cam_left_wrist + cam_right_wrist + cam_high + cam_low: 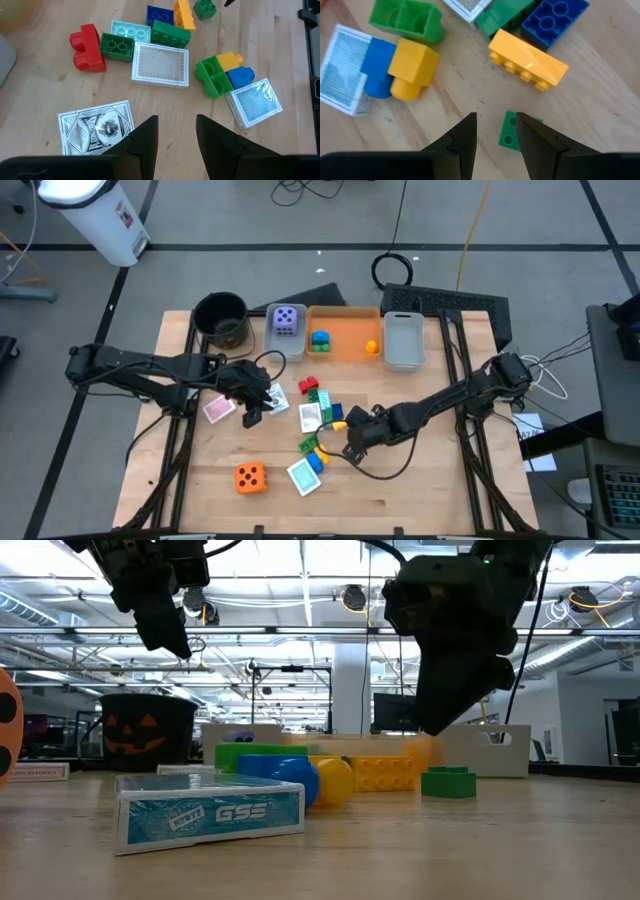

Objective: Pick & Place Toys
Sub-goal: Put the bottom dark green game piece into the orange bin

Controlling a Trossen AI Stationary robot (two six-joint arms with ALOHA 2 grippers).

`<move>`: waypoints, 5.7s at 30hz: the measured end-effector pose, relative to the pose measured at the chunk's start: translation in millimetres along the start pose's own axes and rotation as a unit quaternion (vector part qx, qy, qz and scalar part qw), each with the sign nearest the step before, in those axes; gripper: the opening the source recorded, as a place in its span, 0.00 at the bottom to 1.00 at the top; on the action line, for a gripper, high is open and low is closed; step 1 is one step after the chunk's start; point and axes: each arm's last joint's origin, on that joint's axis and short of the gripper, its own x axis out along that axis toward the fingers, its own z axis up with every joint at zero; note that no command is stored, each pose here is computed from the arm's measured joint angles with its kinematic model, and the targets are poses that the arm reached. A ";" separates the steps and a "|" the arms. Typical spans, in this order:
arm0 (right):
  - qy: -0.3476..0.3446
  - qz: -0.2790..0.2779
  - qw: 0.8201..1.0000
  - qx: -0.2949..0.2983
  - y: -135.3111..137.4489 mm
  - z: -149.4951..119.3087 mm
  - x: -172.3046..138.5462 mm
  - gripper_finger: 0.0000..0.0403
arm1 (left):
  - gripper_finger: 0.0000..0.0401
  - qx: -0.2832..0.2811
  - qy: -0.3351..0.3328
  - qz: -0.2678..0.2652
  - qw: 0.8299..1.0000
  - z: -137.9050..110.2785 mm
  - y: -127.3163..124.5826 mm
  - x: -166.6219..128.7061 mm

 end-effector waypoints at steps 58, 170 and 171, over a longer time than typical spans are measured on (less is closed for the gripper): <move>0.032 -0.049 0.998 -0.017 -9.5 -4.6 12.1 0.57 | 0.34 0.016 -0.004 0.014 1.000 0.3 0.9 0.0; -0.180 -0.078 0.975 -0.109 -248.7 203.2 -114.8 0.34 | 0.34 -0.144 -0.282 0.075 0.945 56.4 59.9 -25.7; -0.176 -0.076 0.975 -0.111 -251.2 207.0 -110.0 0.34 | 0.34 -0.146 -0.283 0.075 0.945 56.5 60.6 -26.0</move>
